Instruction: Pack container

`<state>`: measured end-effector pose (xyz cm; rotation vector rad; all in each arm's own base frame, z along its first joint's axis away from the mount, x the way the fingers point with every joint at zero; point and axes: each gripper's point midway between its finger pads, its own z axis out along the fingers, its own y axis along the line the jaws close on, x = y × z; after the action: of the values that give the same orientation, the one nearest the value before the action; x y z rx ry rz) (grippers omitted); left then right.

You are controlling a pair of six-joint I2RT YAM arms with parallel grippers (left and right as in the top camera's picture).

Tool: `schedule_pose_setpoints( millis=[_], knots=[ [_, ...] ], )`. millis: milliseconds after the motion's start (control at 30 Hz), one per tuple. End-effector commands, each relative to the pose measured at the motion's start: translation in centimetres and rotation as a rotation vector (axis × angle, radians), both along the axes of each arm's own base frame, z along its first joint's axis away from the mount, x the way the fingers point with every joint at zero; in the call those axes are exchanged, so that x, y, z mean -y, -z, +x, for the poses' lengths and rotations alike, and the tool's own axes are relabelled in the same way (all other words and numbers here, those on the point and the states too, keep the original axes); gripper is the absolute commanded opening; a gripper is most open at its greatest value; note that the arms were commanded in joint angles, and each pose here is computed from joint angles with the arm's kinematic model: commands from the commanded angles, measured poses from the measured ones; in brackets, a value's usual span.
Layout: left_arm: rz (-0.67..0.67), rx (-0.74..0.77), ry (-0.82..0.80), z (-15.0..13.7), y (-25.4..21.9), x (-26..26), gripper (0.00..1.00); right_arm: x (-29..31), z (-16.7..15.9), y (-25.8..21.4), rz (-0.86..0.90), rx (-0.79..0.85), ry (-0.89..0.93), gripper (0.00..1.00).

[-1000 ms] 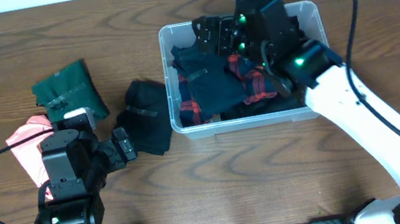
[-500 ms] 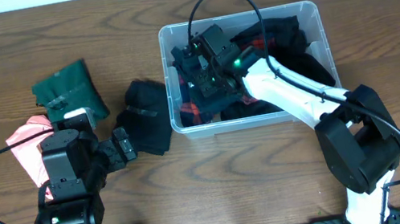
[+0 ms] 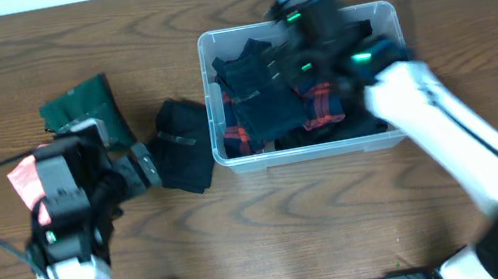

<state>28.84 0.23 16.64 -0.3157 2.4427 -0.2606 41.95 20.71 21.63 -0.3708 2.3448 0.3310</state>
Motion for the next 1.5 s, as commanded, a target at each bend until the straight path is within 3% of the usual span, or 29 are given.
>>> schedule_pose_setpoints(
  millis=[0,133,400,633,833,967,1033,1233,1467],
  knots=[
    [-0.164,-0.077,0.02,2.0,1.5,0.2,0.98,3.6,-0.5,-4.8,-0.001,0.093,0.053,0.8],
    [-0.343,-0.17,0.1,3.9,4.8,2.2,0.98,5.9,-1.3,-4.8,-0.018,0.057,0.095,0.8],
    [-0.42,-0.411,0.088,3.7,13.0,3.1,0.98,6.6,-1.8,-3.4,-0.045,-0.001,0.106,0.79],
    [-0.43,-0.452,0.086,3.7,15.0,3.2,0.98,6.6,-1.9,-3.3,-0.047,-0.007,0.106,0.77],
    [-0.418,-0.432,0.116,4.2,14.9,4.0,0.7,6.7,-2.2,-3.0,-0.054,-0.023,0.106,0.75],
    [-0.413,-0.421,0.128,4.4,14.8,4.3,0.34,6.9,-2.6,-2.9,-0.061,-0.035,0.104,0.74],
    [-0.411,-0.412,0.128,4.5,14.4,4.2,0.24,7.0,-2.8,-3.0,-0.075,-0.03,0.092,0.74],
    [-0.375,-0.276,0.145,5.4,8.5,3.9,0.11,9.8,-2.9,-4.2,-0.16,0.015,0.204,0.71],
    [-0.294,0.046,0.204,5.0,-5.4,4.3,0.06,18.0,-3.8,-6.5,-0.239,0.051,0.475,0.75]
  ],
)
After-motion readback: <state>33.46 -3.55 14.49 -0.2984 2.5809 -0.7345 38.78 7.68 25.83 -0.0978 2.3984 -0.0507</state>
